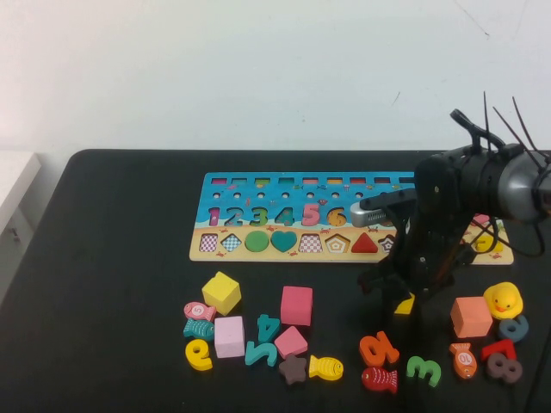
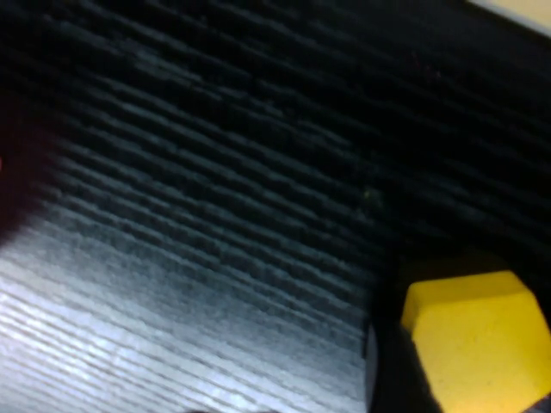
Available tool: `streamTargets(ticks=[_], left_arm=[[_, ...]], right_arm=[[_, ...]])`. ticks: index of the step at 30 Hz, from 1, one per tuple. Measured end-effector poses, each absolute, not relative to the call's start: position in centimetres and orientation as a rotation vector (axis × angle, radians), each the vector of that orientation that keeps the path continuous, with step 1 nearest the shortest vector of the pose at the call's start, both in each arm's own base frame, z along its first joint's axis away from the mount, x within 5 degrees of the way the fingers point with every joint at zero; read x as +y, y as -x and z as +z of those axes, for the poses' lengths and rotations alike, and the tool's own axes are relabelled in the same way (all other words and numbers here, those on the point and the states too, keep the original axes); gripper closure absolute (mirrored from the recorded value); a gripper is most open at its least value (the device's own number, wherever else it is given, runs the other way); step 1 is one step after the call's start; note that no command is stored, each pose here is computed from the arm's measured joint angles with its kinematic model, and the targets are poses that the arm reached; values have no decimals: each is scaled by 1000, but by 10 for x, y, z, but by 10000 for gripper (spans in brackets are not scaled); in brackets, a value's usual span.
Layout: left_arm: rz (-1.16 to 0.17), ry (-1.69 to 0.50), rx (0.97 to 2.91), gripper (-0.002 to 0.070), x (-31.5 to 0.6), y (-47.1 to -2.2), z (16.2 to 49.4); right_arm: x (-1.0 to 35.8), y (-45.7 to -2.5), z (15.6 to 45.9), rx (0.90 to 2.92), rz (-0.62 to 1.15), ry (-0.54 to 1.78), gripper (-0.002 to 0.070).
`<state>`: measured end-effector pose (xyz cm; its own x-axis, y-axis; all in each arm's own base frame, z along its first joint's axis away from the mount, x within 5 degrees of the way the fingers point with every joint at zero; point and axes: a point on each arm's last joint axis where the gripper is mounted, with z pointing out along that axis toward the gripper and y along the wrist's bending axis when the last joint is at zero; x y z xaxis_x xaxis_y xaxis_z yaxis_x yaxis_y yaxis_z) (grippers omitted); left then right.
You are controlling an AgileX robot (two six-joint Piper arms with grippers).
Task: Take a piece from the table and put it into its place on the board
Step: Pick up the "Pentagon", then place the "five-pointed star" into the hole of the five-pointed star
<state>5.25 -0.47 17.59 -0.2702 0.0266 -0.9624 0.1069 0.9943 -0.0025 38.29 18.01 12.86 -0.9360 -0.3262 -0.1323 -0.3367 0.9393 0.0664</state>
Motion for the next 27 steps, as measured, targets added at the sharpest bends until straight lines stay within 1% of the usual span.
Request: streamTargets(ticks=[3,6,9,14,16,19,23,27], left_arm=[[-77,-97,1844,676,-5,-52,176],[-77,-97,1844,676,-5,-52,176],[-77,-97,1844,676,-5,-52,176],[-77,-97,1844,676,-5,-52,176],[-77,-97,1844,676,-5,-52,176],[-77,-97,1844,676,-5,-52,176],[-77,-97,1844,676,-5,-52,176],[-77,-97,1844,676,-5,-52,176]], right_arm=[[181,-384,129,2967,136,509,307],[183,-390,136,2948,143,512,307],[188,-399,151,2896,164,561,307],[203,-418,184,2738,277,644,307],[209,-427,191,2683,303,680,307],[216,-439,188,2644,311,715,307],[223,-451,170,2653,300,807,307],[228,-461,154,2678,299,843,307]])
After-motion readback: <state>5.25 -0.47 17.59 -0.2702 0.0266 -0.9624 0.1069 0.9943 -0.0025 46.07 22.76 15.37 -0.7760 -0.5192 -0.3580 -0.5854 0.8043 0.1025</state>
